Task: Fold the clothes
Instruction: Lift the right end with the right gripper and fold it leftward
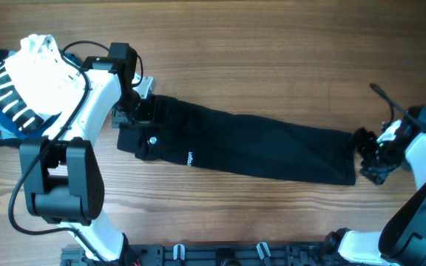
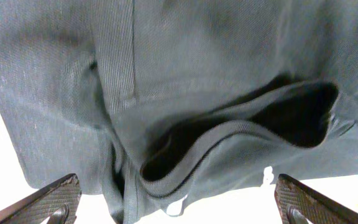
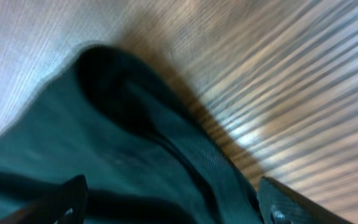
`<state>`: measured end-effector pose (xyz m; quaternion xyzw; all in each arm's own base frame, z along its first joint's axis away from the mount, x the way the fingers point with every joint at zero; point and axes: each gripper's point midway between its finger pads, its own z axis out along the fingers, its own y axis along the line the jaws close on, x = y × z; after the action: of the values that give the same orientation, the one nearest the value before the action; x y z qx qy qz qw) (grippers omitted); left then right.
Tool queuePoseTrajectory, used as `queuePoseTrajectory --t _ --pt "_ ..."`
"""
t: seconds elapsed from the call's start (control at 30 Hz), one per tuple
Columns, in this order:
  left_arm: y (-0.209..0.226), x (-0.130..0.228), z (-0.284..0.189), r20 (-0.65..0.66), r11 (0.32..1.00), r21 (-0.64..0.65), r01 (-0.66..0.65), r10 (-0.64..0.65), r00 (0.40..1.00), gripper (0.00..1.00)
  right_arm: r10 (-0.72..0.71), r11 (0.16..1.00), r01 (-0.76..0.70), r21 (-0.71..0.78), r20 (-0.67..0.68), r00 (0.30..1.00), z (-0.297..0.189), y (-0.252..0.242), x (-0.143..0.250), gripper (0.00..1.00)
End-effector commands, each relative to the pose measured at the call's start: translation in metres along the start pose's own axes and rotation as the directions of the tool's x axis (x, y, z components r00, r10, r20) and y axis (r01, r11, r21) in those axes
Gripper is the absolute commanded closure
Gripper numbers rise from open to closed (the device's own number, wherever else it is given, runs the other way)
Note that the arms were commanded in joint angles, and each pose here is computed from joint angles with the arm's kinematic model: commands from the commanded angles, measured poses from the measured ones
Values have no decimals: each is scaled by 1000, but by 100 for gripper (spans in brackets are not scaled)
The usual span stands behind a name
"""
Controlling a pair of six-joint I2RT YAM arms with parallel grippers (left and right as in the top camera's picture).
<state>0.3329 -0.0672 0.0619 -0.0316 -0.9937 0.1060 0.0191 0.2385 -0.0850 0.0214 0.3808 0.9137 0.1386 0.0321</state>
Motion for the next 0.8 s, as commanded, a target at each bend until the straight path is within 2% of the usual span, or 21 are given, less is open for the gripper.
queuePoseTrajectory --t 0.0,0.13,0.2,0.23,0.33,0.47,0.5,0.53,0.77 --pt "-5 -9 -11 59 1000 25 -12 11 998 0 -15 997 11 -73 -48 999 22 1 23 12" --pt "-6 -11 -11 70 1000 26 -15 13 997 0 -100 970 93 -223 -19 995 35 19 31 12" --pt "-6 -11 -11 70 1000 26 -15 13 997 0 -153 942 146 -302 0 988 36 31 33 14" --pt "-6 -11 -11 71 1000 26 -15 13 997 0 -172 931 164 -325 4 985 35 35 35 20" --pt "-6 -13 -11 77 1000 26 -17 15 997 0 -248 883 235 -407 21 969 30 50 41 36" --pt "-6 -13 -11 77 1000 25 -17 15 997 0 -260 871 251 -422 36 965 29 55 39 83" --pt "-6 -13 -11 77 1000 25 -17 15 997 0 -260 871 253 -422 42 965 27 56 37 92" --pt "-6 -13 -11 77 1000 25 -17 15 997 0 -260 870 256 -421 49 964 25 57 33 96" --pt "-5 -13 -12 79 999 24 -21 19 997 0 -137 937 168 -307 119 983 -23 52 -17 96"
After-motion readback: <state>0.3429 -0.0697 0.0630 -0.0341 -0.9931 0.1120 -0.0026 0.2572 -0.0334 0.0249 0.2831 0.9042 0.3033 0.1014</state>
